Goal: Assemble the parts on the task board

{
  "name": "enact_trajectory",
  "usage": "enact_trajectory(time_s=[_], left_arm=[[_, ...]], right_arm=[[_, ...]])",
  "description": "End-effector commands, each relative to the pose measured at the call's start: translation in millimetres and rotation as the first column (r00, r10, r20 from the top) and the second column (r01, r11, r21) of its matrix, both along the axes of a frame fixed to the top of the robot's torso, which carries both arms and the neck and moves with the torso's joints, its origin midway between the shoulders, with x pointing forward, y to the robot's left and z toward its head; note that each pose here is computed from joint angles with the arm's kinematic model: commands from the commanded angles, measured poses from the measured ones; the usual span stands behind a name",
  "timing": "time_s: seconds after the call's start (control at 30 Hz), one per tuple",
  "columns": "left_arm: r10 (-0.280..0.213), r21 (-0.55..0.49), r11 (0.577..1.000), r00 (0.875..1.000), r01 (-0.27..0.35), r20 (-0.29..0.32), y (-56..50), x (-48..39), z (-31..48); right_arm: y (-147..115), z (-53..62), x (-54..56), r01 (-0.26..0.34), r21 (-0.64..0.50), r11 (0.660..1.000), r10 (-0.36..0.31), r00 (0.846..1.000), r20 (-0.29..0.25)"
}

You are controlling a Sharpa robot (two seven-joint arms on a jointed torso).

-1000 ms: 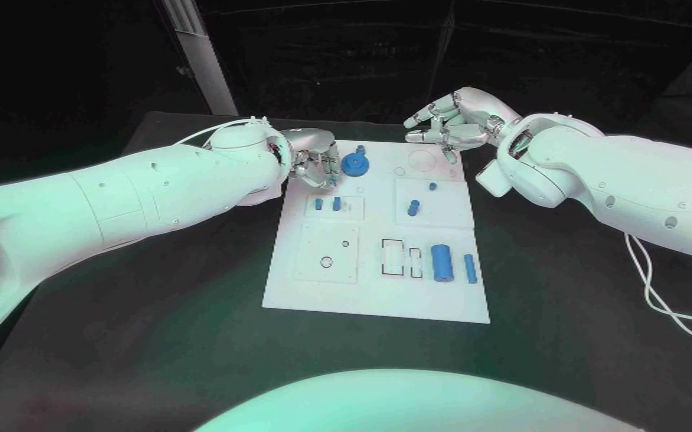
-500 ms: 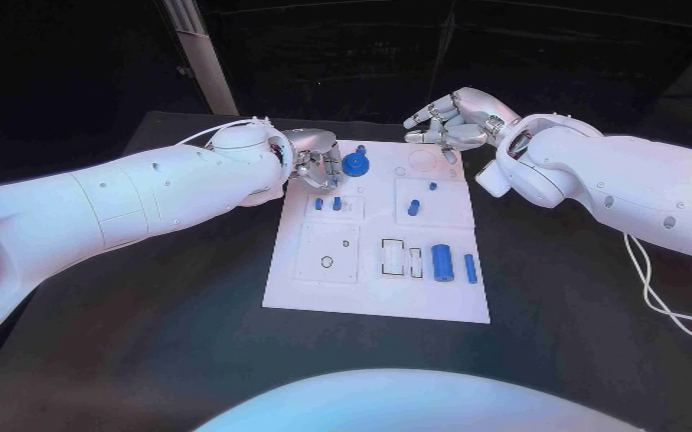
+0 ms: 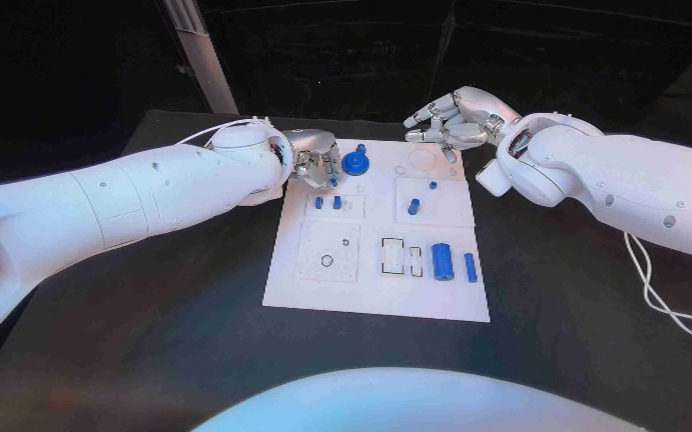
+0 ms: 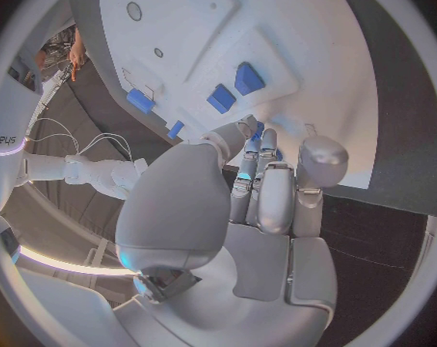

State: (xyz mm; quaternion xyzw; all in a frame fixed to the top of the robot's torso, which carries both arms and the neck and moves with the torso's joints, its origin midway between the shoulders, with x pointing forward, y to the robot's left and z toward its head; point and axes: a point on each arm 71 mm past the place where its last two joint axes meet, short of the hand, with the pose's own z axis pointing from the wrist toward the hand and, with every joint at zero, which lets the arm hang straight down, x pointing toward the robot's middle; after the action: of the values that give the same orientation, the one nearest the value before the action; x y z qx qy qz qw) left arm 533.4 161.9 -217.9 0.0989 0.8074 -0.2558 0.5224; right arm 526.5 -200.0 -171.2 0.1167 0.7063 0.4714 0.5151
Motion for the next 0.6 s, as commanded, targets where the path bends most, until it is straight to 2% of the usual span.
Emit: enact_trajectory(time_s=[0.03,0.37,0.6], left_arm=[[0.002,0.000,1.000,1.000,-0.002,-0.002,0.4,-0.1,0.5],[0.006,-0.011,1.000,1.000,-0.006,0.016,2.0,0.4,2.0],[0.019,-0.041,0.999,0.999,-0.018,0.034,8.1,1.0,4.2]], right_arm=[[0.7,1.5,0.1,-0.010,0.004,1.000,0.010,1.000,0.005],[0.2,1.2,0.2,-0.008,0.003,1.000,0.008,1.000,0.003],[-3.4,0.2,2.2,0.011,-0.014,1.000,-0.010,1.000,0.004]])
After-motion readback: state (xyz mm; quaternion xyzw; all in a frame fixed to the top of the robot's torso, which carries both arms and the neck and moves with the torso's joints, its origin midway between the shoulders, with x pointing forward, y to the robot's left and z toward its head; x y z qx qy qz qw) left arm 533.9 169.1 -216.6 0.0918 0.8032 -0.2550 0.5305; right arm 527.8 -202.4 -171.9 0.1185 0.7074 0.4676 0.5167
